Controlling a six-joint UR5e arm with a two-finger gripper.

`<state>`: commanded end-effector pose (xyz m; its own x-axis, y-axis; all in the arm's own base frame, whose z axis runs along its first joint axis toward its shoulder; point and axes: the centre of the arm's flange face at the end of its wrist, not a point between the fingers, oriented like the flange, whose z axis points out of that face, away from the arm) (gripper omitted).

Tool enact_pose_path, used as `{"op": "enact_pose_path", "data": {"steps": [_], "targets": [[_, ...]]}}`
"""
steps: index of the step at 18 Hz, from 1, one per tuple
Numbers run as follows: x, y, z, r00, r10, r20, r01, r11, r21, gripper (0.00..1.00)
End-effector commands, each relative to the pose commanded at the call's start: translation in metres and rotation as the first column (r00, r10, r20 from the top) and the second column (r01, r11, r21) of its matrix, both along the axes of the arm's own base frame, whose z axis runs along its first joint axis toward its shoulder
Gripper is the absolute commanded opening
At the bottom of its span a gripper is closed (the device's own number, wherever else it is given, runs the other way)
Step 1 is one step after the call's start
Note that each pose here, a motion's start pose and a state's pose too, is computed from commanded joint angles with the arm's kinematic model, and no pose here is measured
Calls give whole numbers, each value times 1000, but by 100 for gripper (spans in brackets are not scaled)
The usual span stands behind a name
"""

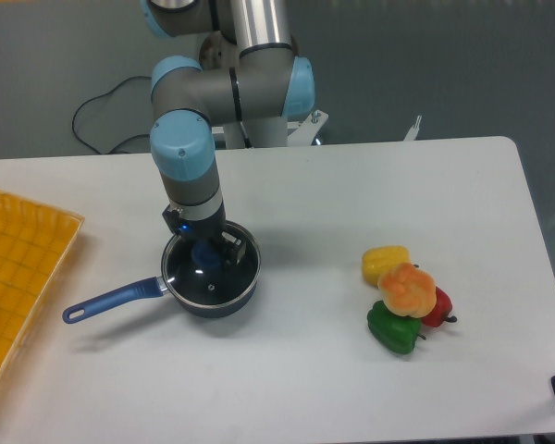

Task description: Open the lid

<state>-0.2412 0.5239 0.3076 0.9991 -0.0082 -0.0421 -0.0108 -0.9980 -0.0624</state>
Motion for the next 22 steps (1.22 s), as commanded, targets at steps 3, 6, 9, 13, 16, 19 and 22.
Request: {"op": "enact_pose_path", "data": {"steps": [3,6,9,13,16,19,22], "targets": [[-14,-4,10,1000,12,1,-12,1000,-3,52],[-32,-9,22,1000,20,20,-20,999,-28,52],[-51,-18,30,999,27,37,-25,999,-48,52],[-72,-34,39,999,17,48,-14,998,-54,52],[-88,-41,46,999,10,39,-8,999,-41,52],[-105,-49,53,999,5,39,-4,999,-38,52],[-120,-60,57,998,-14,53,17,998,-53,52]]}}
